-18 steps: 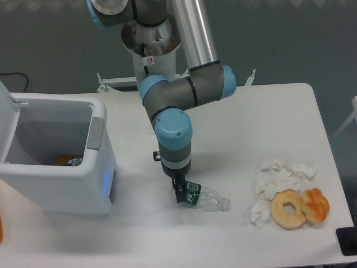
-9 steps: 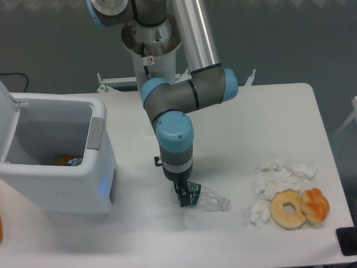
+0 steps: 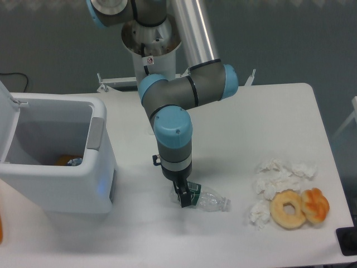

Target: Pick up the plastic bottle

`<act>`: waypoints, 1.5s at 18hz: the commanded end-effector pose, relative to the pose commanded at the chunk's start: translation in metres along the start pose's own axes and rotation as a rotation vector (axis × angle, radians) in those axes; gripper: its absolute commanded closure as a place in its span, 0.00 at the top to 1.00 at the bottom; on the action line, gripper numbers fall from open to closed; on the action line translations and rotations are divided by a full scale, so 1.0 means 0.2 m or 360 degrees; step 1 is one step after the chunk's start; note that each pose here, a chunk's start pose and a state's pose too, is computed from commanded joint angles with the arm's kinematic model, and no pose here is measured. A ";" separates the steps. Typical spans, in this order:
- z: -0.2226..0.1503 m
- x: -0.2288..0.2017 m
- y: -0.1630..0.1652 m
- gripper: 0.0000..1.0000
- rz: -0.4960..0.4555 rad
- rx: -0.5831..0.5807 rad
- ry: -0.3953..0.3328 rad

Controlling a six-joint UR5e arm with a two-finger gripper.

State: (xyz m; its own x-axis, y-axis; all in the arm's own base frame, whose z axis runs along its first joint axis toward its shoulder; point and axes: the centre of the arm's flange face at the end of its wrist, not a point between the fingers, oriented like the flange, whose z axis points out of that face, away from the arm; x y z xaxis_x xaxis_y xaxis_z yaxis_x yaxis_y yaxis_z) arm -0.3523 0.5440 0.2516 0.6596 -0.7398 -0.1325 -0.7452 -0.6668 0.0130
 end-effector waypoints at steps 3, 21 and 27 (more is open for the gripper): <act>0.04 0.02 -0.03 1.00 0.0010 0.0003 0.0024; 0.27 0.01 -0.04 1.00 0.0069 0.0003 0.0090; 0.26 0.01 -0.03 1.00 0.0152 0.0000 0.0088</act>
State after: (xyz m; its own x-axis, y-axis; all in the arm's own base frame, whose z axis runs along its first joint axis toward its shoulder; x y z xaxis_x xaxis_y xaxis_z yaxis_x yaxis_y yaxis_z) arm -0.3512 0.5505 0.1992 0.5900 -0.8038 -0.0757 -0.8049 -0.5930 0.0229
